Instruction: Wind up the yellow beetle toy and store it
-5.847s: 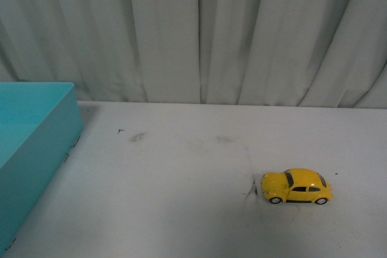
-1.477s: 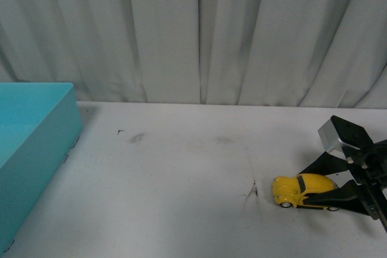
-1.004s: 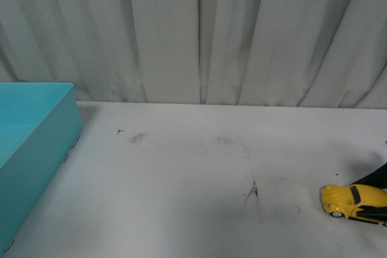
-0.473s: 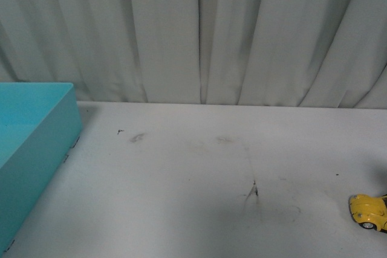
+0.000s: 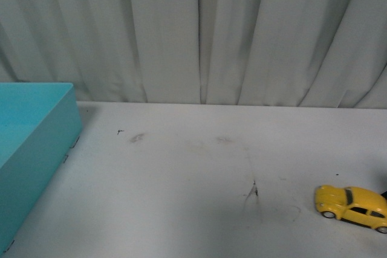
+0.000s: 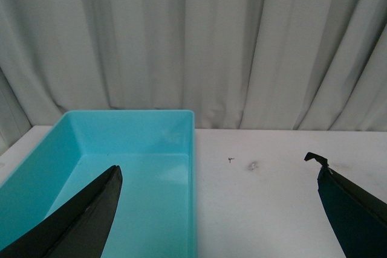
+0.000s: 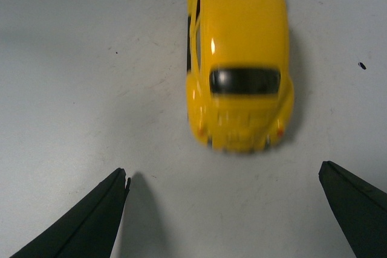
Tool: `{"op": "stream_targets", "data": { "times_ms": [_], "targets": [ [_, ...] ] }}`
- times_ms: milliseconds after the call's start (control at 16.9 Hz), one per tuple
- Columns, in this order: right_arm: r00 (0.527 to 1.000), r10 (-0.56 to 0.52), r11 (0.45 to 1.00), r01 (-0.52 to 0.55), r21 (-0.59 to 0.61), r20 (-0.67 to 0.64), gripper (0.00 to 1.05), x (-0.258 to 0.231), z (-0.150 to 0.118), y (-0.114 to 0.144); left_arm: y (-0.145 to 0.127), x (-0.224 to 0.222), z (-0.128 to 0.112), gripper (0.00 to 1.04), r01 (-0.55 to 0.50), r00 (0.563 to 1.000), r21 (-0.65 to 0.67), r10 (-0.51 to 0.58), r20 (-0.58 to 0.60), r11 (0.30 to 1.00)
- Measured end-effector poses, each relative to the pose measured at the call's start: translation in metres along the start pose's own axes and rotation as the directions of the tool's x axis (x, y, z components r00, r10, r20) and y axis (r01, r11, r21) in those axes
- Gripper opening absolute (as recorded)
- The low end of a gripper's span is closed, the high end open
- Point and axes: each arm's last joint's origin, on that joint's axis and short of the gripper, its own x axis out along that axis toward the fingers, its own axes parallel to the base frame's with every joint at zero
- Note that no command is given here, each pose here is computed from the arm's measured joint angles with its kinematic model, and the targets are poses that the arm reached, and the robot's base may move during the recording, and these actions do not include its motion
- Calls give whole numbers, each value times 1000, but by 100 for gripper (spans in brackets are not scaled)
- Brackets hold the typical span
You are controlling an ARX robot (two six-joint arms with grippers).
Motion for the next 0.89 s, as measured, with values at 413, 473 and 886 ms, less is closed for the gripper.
{"op": "stream_targets", "data": {
  "times_ms": [413, 473, 886],
  "targets": [
    [1000, 0, 1000, 0, -1, 0, 98, 0, 0, 0, 0, 0, 0, 98, 0, 1000, 0, 0, 0, 1000],
    [1000, -1, 1000, 1, -3, -1, 98, 0, 0, 0, 0, 0, 0, 98, 0, 1000, 0, 0, 0, 1000],
    [982, -65, 994, 79, -73, 180, 98, -3, 15, -8, 0, 0, 0, 98, 0, 1000, 0, 0, 0, 1000]
  ]
}}
